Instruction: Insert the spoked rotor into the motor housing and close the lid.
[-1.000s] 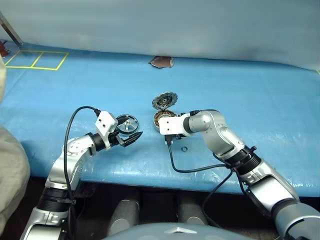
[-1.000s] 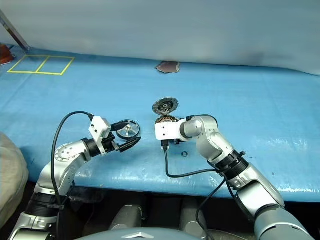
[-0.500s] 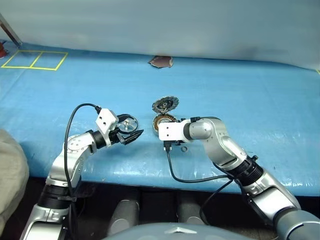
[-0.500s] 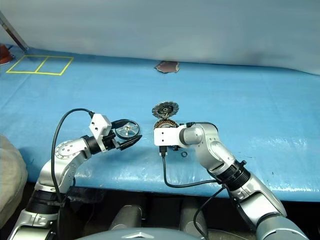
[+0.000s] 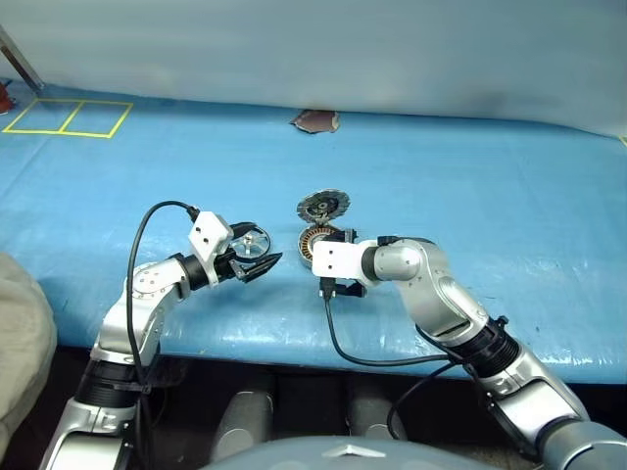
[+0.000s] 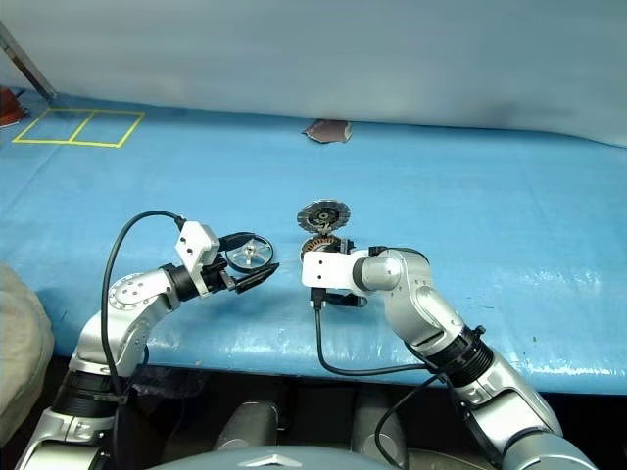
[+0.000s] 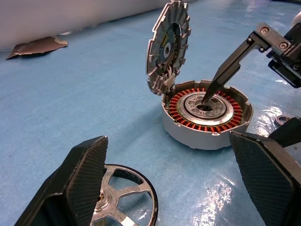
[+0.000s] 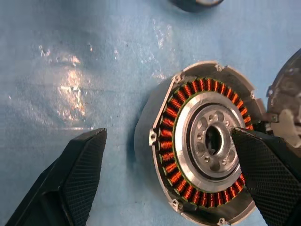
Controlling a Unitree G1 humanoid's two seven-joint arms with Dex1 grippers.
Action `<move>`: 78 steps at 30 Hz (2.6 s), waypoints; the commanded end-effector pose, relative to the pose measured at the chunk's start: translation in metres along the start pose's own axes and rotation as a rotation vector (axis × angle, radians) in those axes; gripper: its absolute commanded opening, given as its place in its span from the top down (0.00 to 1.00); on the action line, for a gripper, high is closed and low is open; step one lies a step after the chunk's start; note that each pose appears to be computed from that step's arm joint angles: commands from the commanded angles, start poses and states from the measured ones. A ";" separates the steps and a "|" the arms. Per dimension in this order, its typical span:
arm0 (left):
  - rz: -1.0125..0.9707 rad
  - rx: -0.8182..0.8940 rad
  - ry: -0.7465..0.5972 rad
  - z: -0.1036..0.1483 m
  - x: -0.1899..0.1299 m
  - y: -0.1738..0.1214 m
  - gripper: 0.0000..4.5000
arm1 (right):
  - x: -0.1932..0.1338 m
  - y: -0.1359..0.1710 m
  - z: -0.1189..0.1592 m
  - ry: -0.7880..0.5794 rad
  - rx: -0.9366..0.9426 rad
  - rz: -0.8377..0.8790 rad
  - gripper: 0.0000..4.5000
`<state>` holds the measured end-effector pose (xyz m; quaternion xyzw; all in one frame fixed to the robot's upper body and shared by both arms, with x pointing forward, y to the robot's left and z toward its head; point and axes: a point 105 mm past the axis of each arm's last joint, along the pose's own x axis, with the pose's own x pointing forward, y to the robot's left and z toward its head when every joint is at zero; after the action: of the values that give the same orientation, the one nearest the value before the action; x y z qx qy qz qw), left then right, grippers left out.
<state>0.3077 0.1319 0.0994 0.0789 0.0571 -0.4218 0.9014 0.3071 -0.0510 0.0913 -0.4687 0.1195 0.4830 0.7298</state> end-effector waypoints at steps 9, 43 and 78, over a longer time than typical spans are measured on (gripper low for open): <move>-0.011 0.028 -0.036 0.011 0.004 0.001 0.00 | -0.051 -0.019 -0.002 -0.198 0.283 -0.257 0.04; -0.187 0.048 -0.075 0.016 0.023 -0.011 0.00 | -0.047 0.069 -0.077 -0.144 0.934 -0.383 0.04; -0.184 0.061 -0.076 0.013 0.024 -0.012 0.00 | -0.061 0.040 -0.065 -0.182 0.836 -0.464 0.83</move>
<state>0.3128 0.1049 0.0981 0.0771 0.0393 -0.5069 0.8577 0.2591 -0.1362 0.0549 -0.1003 0.1615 0.2560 0.9478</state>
